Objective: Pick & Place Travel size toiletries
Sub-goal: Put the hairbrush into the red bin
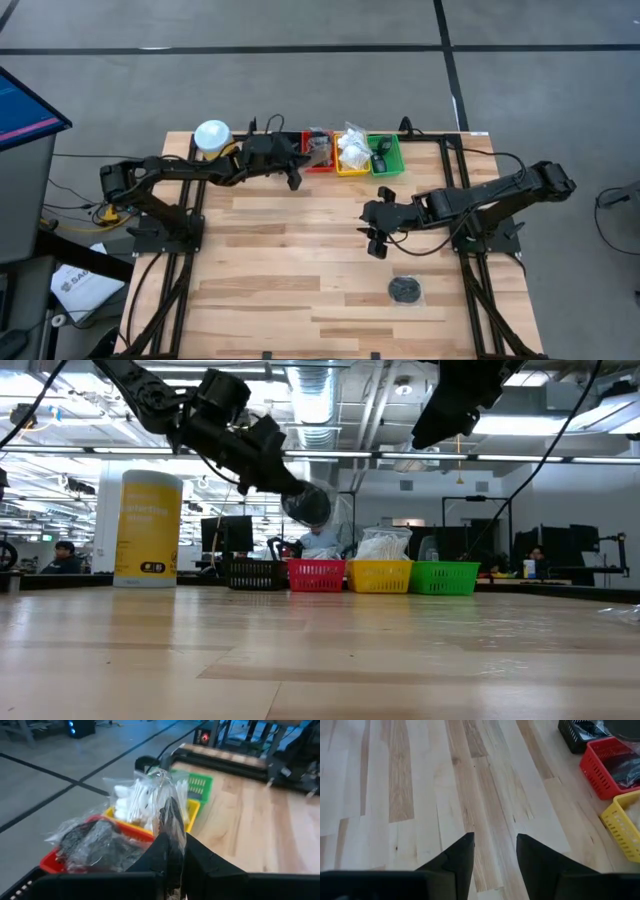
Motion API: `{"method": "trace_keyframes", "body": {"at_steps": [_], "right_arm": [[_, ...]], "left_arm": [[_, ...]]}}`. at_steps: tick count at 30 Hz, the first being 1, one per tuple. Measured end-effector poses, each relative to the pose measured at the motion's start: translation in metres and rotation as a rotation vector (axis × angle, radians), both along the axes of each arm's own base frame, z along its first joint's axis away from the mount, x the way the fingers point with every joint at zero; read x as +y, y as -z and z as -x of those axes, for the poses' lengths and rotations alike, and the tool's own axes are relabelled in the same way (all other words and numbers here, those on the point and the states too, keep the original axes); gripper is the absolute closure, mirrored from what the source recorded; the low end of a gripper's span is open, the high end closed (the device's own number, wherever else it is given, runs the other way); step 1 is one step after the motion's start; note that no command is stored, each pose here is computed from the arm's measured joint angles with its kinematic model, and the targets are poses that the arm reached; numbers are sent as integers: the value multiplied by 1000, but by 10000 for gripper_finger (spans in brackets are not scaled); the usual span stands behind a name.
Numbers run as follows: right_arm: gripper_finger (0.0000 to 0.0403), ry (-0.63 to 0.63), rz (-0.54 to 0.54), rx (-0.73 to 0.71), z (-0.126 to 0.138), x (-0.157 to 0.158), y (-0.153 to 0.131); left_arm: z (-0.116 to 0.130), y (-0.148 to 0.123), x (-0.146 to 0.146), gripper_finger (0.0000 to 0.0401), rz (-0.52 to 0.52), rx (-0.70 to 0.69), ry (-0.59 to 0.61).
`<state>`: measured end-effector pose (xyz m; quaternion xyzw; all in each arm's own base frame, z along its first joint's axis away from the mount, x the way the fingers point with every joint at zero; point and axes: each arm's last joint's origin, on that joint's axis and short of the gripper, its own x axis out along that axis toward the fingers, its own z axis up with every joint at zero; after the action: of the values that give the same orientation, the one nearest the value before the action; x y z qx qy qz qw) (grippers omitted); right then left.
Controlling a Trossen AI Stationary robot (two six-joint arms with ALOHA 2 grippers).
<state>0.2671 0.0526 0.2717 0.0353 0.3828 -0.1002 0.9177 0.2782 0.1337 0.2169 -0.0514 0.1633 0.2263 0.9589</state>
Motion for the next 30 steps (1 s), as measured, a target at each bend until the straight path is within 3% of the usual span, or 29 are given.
{"method": "trace_keyframes", "body": {"at_steps": [8,22,25,30], "right_arm": [[269,0,1,1,0,0,0],[271,1,2,3,0,0,0],[273,1,2,4,0,0,0],[273,1,3,4,0,0,0]], "left_arm": [[-8,22,13,382,-13,96,-3],[-17,38,42,382,-14,150,21],[-18,37,42,382,-54,160,60],[-17,37,44,382,-32,141,131]]}}
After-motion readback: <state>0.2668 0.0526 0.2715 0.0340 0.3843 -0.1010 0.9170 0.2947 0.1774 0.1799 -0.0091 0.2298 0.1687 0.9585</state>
